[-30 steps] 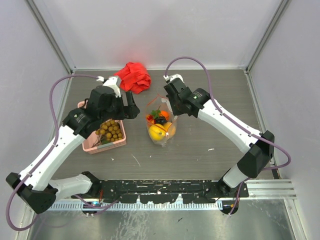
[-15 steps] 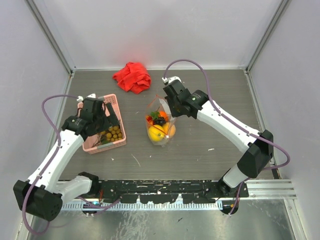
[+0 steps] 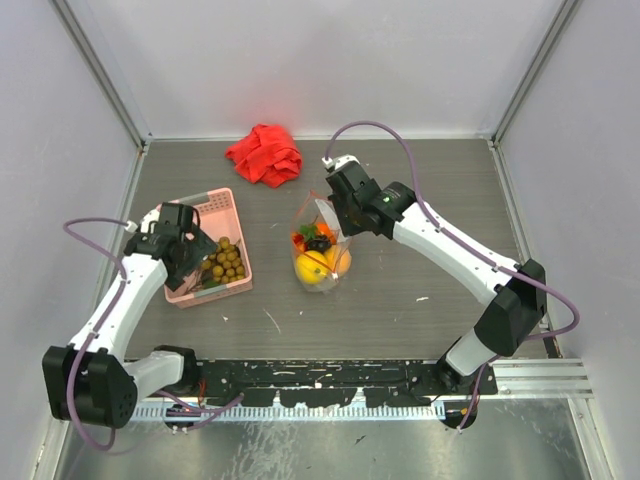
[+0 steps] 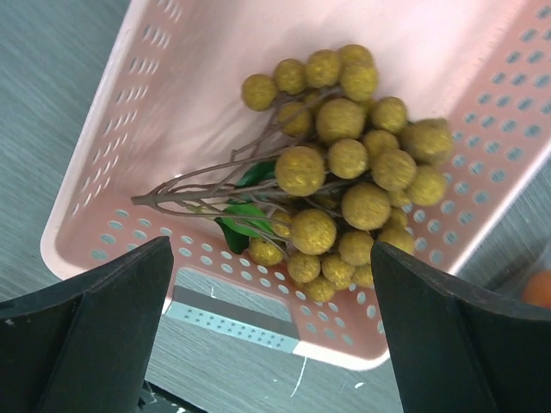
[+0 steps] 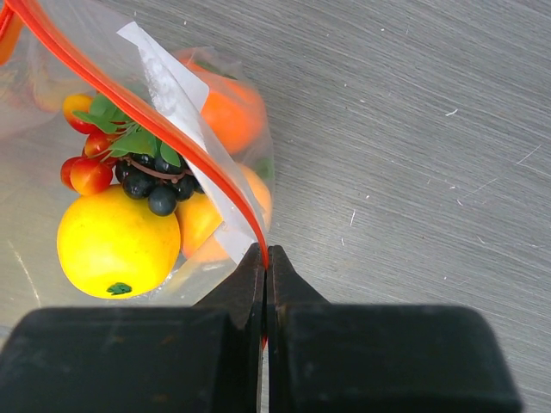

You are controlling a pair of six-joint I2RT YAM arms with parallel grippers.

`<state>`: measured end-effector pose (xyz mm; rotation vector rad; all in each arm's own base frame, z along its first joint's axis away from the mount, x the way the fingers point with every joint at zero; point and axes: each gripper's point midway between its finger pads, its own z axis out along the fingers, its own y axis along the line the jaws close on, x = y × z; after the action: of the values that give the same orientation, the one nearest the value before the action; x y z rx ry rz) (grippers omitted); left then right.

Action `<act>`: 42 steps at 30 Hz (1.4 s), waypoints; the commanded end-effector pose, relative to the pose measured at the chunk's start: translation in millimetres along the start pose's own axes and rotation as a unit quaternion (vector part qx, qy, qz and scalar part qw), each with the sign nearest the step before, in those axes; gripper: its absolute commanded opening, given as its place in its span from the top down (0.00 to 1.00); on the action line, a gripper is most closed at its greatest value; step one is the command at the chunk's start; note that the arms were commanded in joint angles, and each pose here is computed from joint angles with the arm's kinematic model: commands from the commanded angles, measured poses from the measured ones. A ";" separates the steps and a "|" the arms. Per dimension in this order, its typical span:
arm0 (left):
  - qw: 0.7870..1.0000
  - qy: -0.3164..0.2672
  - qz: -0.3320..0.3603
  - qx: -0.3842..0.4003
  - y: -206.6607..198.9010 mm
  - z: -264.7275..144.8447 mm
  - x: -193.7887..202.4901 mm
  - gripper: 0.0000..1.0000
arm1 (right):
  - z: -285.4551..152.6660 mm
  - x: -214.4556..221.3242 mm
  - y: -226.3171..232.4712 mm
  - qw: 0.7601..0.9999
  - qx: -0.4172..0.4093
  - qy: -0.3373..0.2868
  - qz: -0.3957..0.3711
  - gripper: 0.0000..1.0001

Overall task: Place the food in the zip-top bag and seal the zipper
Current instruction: Pick up the fake fruit from the bin.

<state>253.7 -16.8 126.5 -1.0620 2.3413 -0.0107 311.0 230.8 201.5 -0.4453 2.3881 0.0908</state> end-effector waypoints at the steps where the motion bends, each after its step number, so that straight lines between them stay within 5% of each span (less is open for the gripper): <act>1: 0.994 -0.025 -0.095 -0.039 11.2 17.7 -3.9 0.02 | -16.9 -15.0 -2.2 0.999 -0.011 -0.039 0.011 1.00; 8: 0.986 -0.042 -0.152 -0.061 10.4 41.9 -8.1 0.01 | -19.3 -13.2 -3.8 0.999 -0.011 -0.042 0.011 1.00; 14: 0.984 0.002 -0.166 -0.071 1.3 67.2 8.2 0.01 | -18.9 -11.4 -4.4 0.999 -0.010 -0.041 0.012 1.00; 24: 0.976 0.027 -0.208 0.054 -65.6 75.0 -4.3 0.02 | -17.1 -10.1 -5.1 0.999 -0.007 -0.040 0.011 1.00; 29: 0.984 0.025 -0.149 0.091 -86.2 61.7 -19.0 0.02 | -16.6 -8.7 -4.9 0.999 -0.008 -0.038 0.010 1.00; 36: 0.997 0.022 -0.033 0.070 -60.1 37.4 -18.4 0.02 | -18.0 -10.0 -5.2 0.999 -0.008 -0.042 0.009 1.00; 42: 0.987 0.021 -0.144 0.061 -26.3 34.9 -14.1 0.02 | -16.8 -10.4 -2.6 0.999 -0.015 -0.042 0.008 1.00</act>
<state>316.2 -32.6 112.2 -1.2016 2.2409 -0.2728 305.1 226.2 199.0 -0.4490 2.3816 0.0989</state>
